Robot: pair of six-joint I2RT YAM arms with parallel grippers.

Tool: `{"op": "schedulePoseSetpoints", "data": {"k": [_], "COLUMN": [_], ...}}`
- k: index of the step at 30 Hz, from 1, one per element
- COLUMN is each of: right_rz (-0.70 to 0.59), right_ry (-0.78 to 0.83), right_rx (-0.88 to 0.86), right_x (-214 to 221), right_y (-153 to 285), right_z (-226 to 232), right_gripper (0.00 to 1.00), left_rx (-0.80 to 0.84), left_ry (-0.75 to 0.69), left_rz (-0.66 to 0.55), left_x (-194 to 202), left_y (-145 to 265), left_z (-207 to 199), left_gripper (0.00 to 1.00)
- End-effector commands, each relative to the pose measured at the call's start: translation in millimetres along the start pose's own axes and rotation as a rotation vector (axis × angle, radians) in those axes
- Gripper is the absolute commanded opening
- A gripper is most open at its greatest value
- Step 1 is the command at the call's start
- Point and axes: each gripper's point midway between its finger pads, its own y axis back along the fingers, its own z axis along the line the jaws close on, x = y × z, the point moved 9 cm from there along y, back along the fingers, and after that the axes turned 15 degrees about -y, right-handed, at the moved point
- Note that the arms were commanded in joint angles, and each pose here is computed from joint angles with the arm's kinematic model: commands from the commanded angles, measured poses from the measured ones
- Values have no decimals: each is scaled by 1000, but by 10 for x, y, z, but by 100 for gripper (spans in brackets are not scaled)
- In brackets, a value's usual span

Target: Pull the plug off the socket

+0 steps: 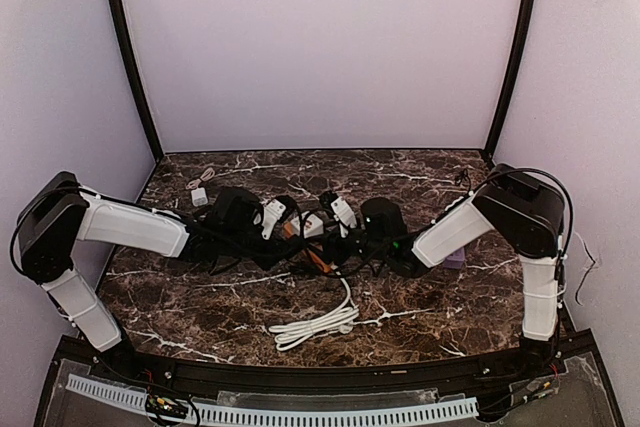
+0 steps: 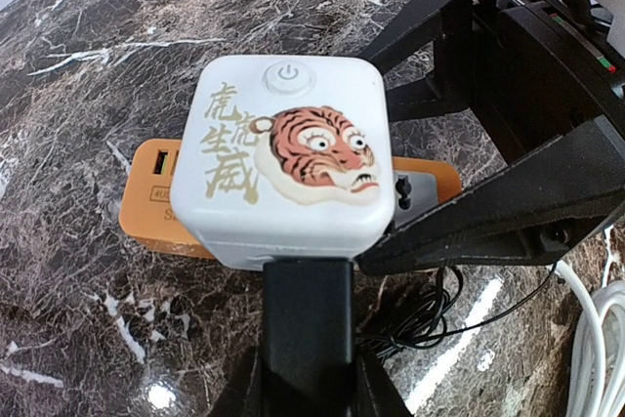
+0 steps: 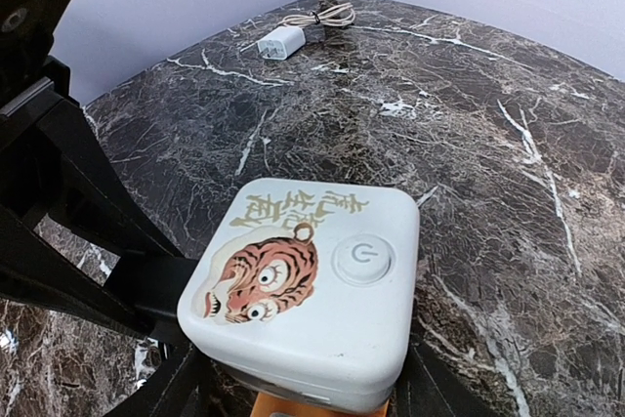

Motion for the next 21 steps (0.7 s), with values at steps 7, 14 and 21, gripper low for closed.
{"op": "schedulePoseSetpoints", "data": {"k": [7,14,21], "right_rz": [-26,-27,-31], "right_ry": [-49,-51,-42], "right_rx": [202,206,60], "right_x": [40,45,10], "right_y": [80,76,145], "right_z": [-293,-318,-165], "right_gripper": [37,37,77], "left_rx": [2,5,6], "left_ry": [47,47,38], "left_rz": [174,181,157], "left_x": [355,392,310], "left_y": [105,101,48], "left_z": [-86,-102,-86], "left_gripper": [1,1,1]}}
